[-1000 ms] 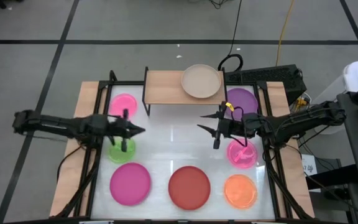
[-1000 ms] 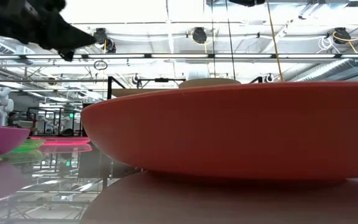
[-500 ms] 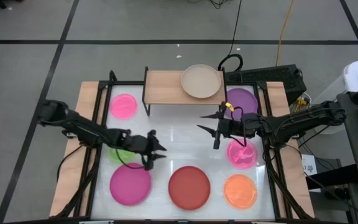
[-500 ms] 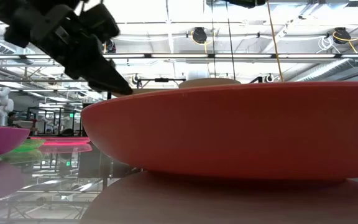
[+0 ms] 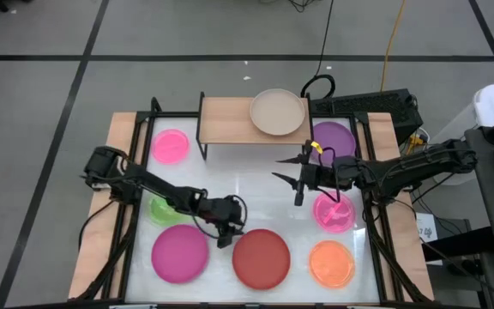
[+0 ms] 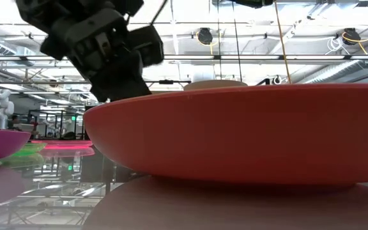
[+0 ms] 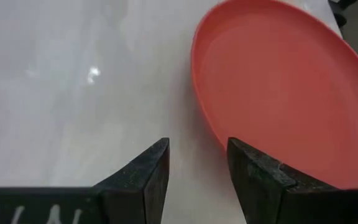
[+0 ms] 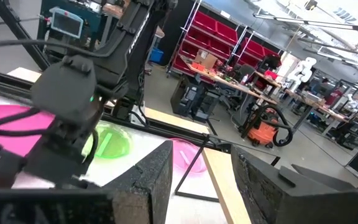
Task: Place and stack plates onto a shelf
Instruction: Stack the brown plate on top of the gray plate on the shelf
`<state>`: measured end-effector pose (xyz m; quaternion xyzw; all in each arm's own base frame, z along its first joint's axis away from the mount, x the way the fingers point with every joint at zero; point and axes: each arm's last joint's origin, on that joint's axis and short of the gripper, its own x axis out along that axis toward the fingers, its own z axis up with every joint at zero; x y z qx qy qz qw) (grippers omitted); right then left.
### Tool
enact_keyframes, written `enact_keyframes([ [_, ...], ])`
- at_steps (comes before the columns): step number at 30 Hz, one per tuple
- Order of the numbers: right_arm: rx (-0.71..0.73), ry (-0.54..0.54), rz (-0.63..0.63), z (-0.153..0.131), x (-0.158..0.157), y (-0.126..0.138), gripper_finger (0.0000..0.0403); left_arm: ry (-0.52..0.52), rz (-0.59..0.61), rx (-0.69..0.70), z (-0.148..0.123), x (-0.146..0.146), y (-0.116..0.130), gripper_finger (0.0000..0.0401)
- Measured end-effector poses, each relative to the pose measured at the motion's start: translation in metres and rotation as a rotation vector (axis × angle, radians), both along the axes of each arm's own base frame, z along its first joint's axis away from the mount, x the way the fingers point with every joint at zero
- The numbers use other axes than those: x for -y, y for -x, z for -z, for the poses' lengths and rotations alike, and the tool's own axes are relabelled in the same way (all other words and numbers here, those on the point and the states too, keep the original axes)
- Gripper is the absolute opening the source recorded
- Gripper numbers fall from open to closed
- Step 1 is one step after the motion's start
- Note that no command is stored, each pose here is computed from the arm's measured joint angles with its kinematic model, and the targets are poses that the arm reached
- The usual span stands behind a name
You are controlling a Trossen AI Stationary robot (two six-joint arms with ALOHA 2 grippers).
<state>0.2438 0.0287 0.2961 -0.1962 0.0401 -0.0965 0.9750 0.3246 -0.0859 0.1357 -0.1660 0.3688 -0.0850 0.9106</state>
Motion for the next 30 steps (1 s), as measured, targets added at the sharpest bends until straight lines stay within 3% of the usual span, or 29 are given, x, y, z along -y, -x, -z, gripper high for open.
enact_keyframes([
  [4, 0.0, 0.0, 0.0, 0.0, 0.0, 0.0, 0.0144, 0.051, 0.011, -0.034, 0.005, 0.004, -0.009, 0.0166],
  [12, -0.007, 0.001, 0.0, 0.001, 0.0, 0.0, 0.0144, 0.039, 0.012, -0.061, 0.015, 0.005, -0.015, 0.0162],
  [17, -0.006, 0.001, 0.0, 0.001, 0.0, 0.0, 0.0144, 0.005, -0.002, -0.093, 0.022, -0.002, -0.015, 0.011],
  [23, -0.003, 0.001, 0.0, 0.0, 0.0, 0.0, 0.0144, 0.06, 0.009, -0.071, 0.016, -0.013, -0.019, 0.0015],
  [27, 0.009, 0.014, -0.013, -0.003, -0.003, 0.004, 0.0144, 0.066, 0.009, -0.034, 0.004, -0.024, -0.019, 0.001],
  [30, 0.06, 0.014, -0.052, -0.014, -0.01, 0.014, 0.0144, 0.022, 0.0, 0.062, -0.021, -0.038, -0.018, 0.001],
])
